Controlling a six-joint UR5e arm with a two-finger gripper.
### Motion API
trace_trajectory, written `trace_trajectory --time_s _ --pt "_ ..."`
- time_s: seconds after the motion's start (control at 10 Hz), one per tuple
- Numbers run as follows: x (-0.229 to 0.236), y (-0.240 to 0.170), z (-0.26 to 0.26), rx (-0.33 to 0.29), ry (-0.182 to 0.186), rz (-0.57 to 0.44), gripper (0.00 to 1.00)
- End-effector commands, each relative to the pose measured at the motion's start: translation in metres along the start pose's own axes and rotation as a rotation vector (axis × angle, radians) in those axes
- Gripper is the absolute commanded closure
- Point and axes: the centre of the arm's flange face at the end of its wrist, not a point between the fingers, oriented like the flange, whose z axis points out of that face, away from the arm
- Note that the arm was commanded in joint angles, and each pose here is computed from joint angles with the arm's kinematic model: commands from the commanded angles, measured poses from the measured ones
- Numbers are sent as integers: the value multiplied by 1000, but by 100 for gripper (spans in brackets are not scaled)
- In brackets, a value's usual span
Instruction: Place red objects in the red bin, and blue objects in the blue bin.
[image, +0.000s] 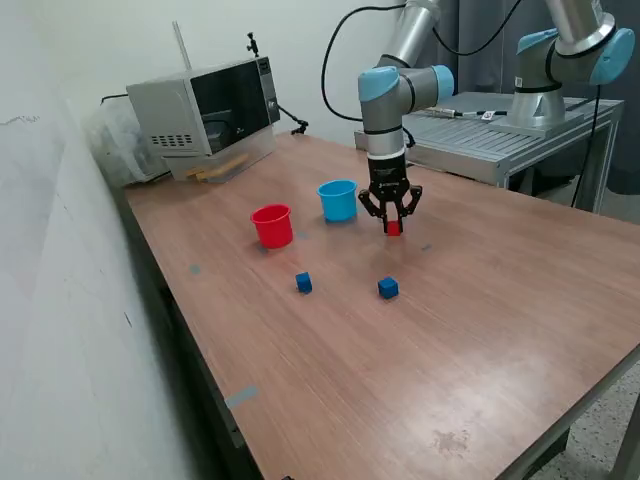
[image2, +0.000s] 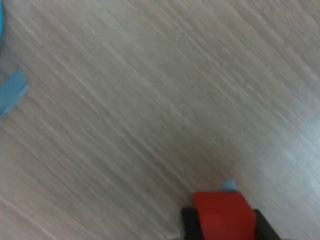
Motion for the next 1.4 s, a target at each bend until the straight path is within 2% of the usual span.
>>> trace_trajectory --time_s 0.0,0.1,0.2,0.3,0.4,0.5,0.6,0.7,0.8,0.9,1.0,1.1,1.2,1.3 --pt "-5 -5 0 33 -26 3 100" --pt "-10 -5 -4 49 -56 9 100" --pt "-24 8 -31 9 -104 28 100" --pt "-39 22 -56 -33 -147 98 100" --pt "-60 39 -92 -73 -209 197 100" --pt "-75 49 -119 -68 -221 307 100" --pt "-84 54 -132 -22 -215 377 100" --pt "-94 58 -148 -18 -262 434 100" --pt "-106 62 -168 -39 -313 501 100" --pt "-123 61 -190 -75 -347 570 100" --pt "-145 53 -209 -114 -370 659 100" --pt "-160 49 -204 -112 -371 681 100" --pt "-178 45 -182 -89 -361 697 100" --pt "-195 38 -164 -49 -335 716 100"
